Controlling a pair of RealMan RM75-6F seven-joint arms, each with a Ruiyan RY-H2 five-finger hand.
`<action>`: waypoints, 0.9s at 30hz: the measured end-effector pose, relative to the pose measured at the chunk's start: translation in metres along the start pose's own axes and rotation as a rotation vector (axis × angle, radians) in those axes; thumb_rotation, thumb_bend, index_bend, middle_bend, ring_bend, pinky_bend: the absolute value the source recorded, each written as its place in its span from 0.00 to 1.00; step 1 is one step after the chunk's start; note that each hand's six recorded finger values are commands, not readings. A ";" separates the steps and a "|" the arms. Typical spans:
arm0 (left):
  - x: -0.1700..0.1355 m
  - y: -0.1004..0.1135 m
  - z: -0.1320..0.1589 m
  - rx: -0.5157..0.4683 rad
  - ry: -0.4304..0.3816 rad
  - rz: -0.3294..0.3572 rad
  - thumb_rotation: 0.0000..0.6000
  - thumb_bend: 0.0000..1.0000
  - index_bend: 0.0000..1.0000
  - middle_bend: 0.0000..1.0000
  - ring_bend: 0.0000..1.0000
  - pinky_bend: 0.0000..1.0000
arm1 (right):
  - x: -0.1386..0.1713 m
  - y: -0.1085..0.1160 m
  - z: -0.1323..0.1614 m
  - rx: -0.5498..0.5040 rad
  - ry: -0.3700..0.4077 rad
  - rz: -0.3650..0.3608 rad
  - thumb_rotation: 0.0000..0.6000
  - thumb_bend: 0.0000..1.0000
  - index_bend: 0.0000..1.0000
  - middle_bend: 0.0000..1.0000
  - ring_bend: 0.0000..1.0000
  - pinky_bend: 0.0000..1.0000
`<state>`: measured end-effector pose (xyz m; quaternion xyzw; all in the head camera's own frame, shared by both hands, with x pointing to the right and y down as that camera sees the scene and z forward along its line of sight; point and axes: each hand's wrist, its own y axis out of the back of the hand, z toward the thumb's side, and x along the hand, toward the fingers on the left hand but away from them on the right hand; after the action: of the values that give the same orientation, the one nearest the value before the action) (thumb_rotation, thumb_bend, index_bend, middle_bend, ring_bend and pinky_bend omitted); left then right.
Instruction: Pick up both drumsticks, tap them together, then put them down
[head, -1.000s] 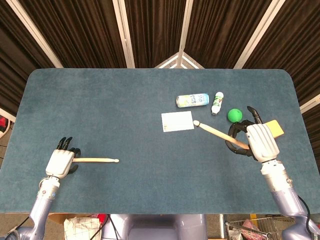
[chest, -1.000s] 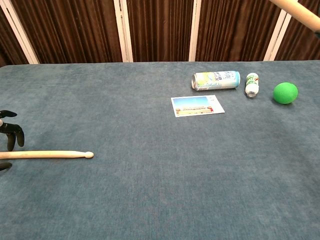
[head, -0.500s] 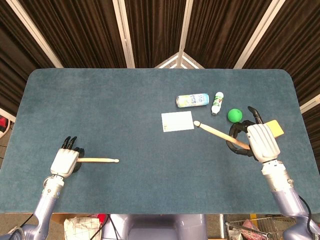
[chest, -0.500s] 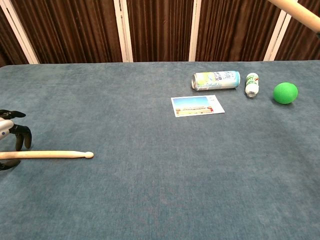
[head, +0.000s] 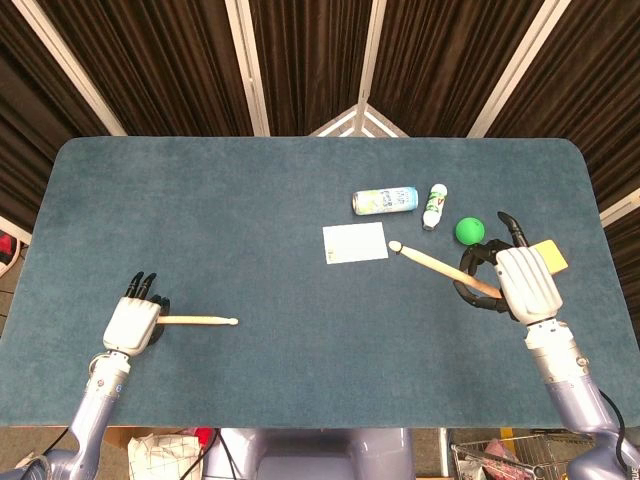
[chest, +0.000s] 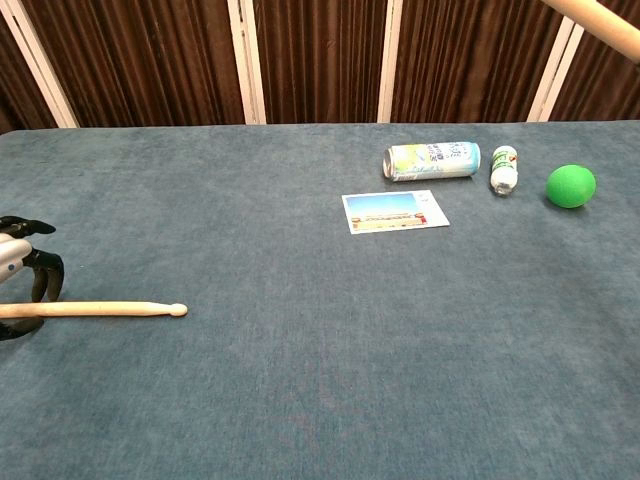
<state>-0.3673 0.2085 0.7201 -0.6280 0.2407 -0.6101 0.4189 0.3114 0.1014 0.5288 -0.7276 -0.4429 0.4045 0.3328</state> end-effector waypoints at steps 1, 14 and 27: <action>0.000 0.000 0.000 0.004 0.002 -0.001 1.00 0.43 0.51 0.51 0.08 0.00 | 0.000 0.000 -0.001 0.001 -0.002 0.001 1.00 0.40 0.67 0.63 0.50 0.01; -0.001 0.000 0.002 0.048 0.016 0.001 1.00 0.47 0.55 0.53 0.10 0.00 | 0.001 -0.002 -0.003 0.005 -0.006 0.004 1.00 0.40 0.67 0.63 0.50 0.01; 0.000 -0.004 0.001 0.088 0.030 -0.022 1.00 0.47 0.52 0.52 0.10 0.00 | 0.002 -0.001 -0.008 0.014 -0.015 0.003 1.00 0.41 0.67 0.63 0.50 0.01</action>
<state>-0.3676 0.2109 0.7236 -0.6023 0.2129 -0.6340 0.4359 0.3184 0.1024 0.5329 -0.7230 -0.4416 0.4133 0.3339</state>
